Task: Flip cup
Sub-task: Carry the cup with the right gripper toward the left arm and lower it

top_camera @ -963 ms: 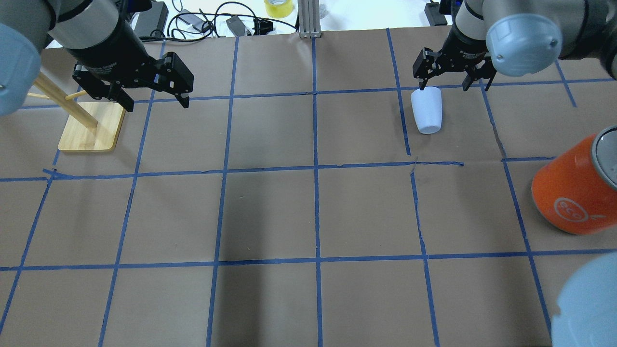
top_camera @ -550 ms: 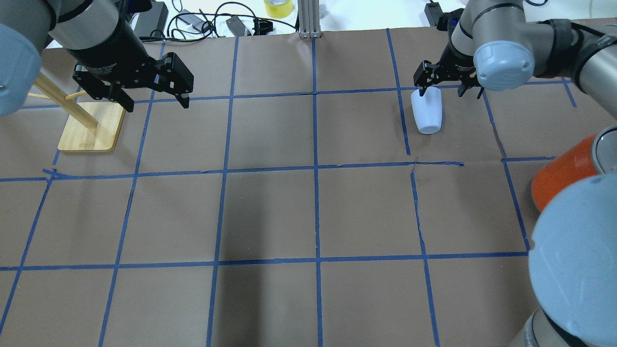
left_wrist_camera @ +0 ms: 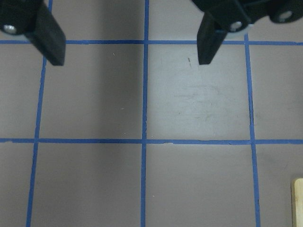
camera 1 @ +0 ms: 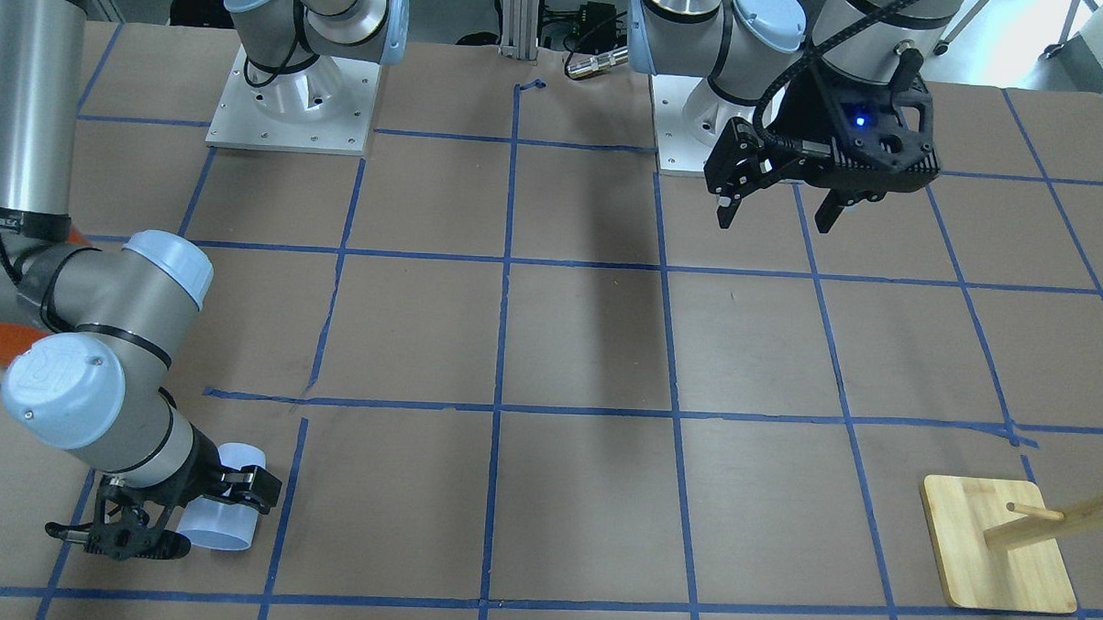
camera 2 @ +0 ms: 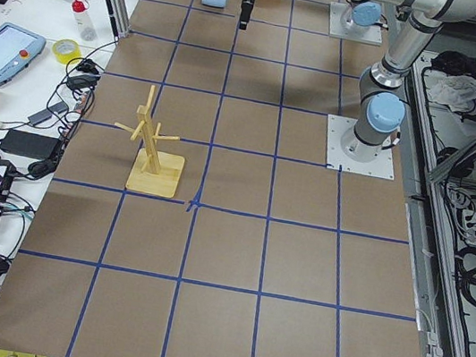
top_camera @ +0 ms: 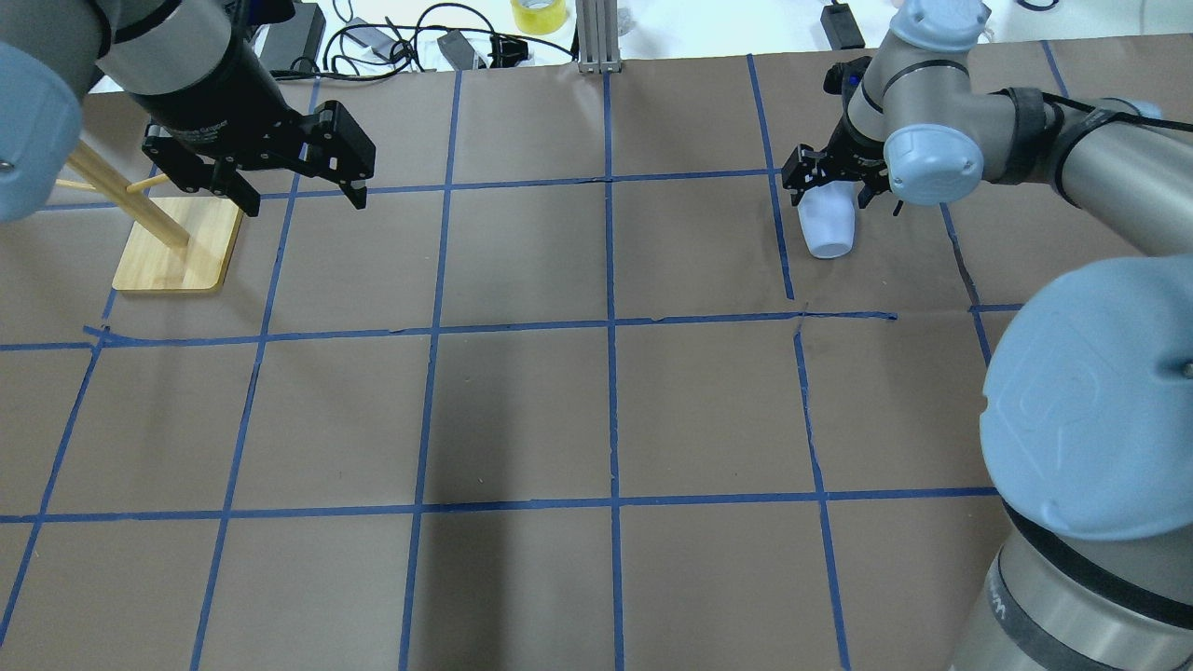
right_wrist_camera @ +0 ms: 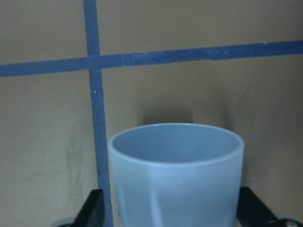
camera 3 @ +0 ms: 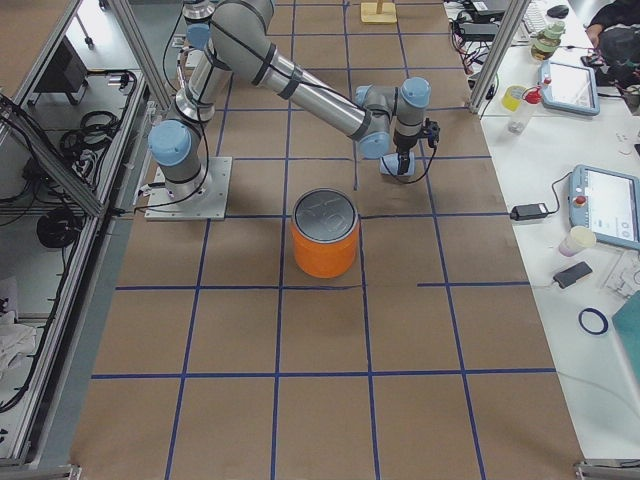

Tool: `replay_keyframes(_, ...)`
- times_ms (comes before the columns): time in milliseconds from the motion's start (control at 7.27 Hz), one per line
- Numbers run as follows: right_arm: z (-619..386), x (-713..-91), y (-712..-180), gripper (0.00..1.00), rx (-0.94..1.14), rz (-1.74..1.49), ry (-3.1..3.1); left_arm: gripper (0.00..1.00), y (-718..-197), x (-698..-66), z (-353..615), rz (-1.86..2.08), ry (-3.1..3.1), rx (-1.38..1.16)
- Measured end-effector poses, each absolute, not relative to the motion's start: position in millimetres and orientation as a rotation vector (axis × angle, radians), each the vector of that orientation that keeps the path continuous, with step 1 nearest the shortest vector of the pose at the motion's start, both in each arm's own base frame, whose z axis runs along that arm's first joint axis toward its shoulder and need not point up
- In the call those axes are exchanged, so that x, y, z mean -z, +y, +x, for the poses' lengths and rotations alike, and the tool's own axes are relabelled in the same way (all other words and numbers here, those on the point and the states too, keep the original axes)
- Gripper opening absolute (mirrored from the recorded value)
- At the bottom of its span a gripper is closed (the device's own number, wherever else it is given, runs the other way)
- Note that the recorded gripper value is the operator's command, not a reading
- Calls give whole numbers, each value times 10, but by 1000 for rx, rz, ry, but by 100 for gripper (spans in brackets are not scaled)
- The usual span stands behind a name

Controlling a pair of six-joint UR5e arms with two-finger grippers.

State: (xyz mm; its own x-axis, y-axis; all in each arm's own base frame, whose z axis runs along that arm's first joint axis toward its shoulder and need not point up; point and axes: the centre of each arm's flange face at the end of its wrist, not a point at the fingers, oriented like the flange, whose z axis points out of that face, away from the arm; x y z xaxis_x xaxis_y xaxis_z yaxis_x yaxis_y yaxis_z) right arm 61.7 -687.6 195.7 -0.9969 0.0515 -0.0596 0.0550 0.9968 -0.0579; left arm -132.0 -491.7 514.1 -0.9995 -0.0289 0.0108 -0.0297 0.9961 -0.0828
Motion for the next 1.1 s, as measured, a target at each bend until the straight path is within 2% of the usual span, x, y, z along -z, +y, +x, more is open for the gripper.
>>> replay_keyframes(275,625,-1898,-6895,44,84,81,3078,100,-4916,-5138,-1324,45,-3129,-129)
replay_keyframes(550,693,-2082,-6911,44,125,50,3075,100,-4916,-5138,-1323,45,-3129,-129)
replay_keyframes(688,898,-2290,-6876,37,163,-24,3069,100,-4916,-5137,-1322,46,-3129,-129)
replay_keyframes(1101,2582,-2709,-6441,37,284,-578,2986,100,-4914,-5143,-1323,45,-3129,-131)
